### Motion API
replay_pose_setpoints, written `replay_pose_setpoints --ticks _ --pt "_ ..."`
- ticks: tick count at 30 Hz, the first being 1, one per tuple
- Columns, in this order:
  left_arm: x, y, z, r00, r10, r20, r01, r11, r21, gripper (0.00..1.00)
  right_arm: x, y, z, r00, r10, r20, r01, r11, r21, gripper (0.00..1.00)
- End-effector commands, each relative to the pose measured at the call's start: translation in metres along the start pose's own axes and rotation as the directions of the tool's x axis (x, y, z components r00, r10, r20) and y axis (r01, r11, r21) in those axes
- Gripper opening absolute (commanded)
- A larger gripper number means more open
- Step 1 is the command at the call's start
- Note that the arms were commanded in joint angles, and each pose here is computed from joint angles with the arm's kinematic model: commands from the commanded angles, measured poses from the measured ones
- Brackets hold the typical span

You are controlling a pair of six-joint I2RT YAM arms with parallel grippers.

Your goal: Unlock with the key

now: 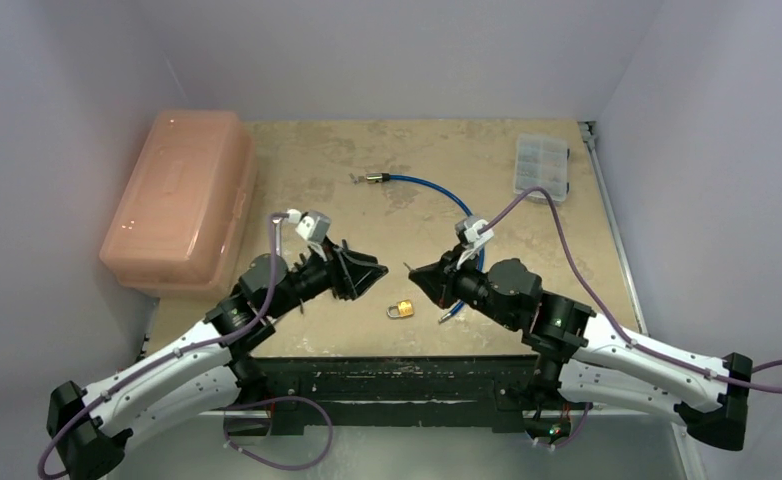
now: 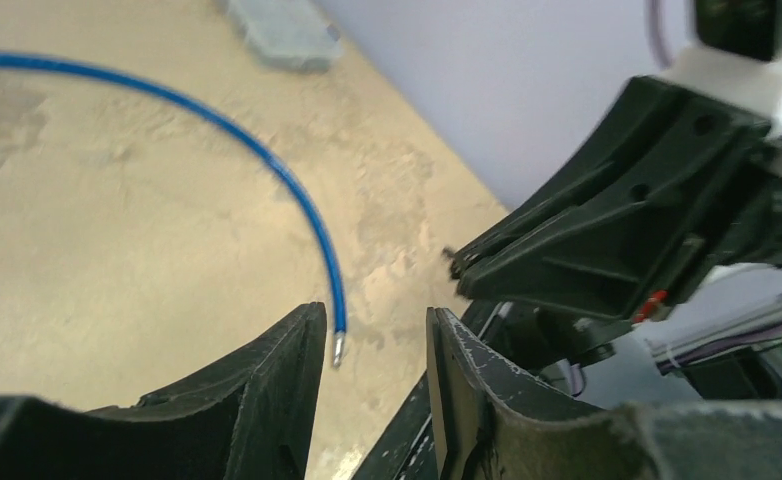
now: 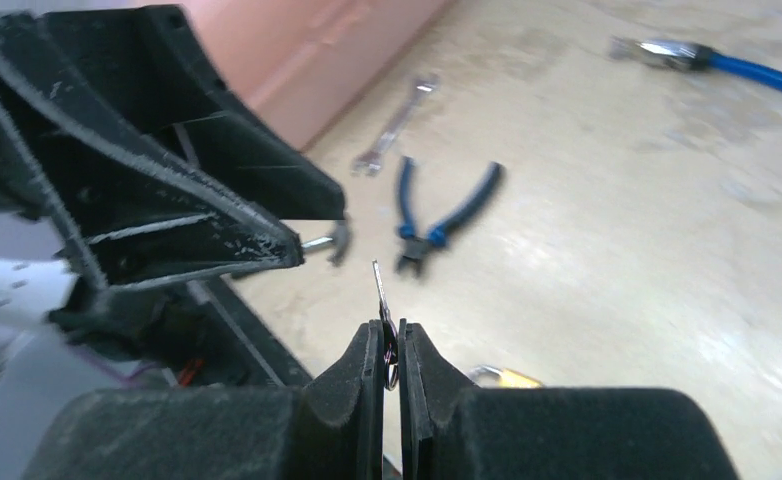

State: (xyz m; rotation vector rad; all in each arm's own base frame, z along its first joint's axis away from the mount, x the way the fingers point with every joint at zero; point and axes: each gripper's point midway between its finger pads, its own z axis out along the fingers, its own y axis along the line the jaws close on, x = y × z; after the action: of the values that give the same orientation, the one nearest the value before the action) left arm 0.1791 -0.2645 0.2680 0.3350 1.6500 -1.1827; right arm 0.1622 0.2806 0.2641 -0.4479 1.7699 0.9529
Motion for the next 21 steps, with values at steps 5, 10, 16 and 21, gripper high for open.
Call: replay_pose_setpoints --ticks 5,10,16,21 --pt "0.056 0.070 0.013 0.952 -0.235 -0.196 0.128 0.888 -0.441 0.40 -0.006 -0.089 -0.038 0.997 0.064 0.047 -0.079 0.852 0.518 0.00" --pt "0.116 0.071 0.017 0.907 -0.338 -0.250 0.128 0.788 -0.602 0.27 -0.002 -0.100 -0.046 0.995 0.083 0.055 -0.099 0.813 0.574 0.00" --pt "0.166 0.066 0.021 0.875 -0.386 -0.292 0.103 0.739 -0.666 0.28 0.002 -0.103 -0.051 0.995 0.087 0.049 -0.100 0.807 0.582 0.00" --pt "0.192 0.077 0.024 0.865 -0.401 -0.302 0.105 0.733 -0.673 0.28 0.004 -0.103 -0.053 0.995 0.084 0.048 -0.097 0.814 0.573 0.00"
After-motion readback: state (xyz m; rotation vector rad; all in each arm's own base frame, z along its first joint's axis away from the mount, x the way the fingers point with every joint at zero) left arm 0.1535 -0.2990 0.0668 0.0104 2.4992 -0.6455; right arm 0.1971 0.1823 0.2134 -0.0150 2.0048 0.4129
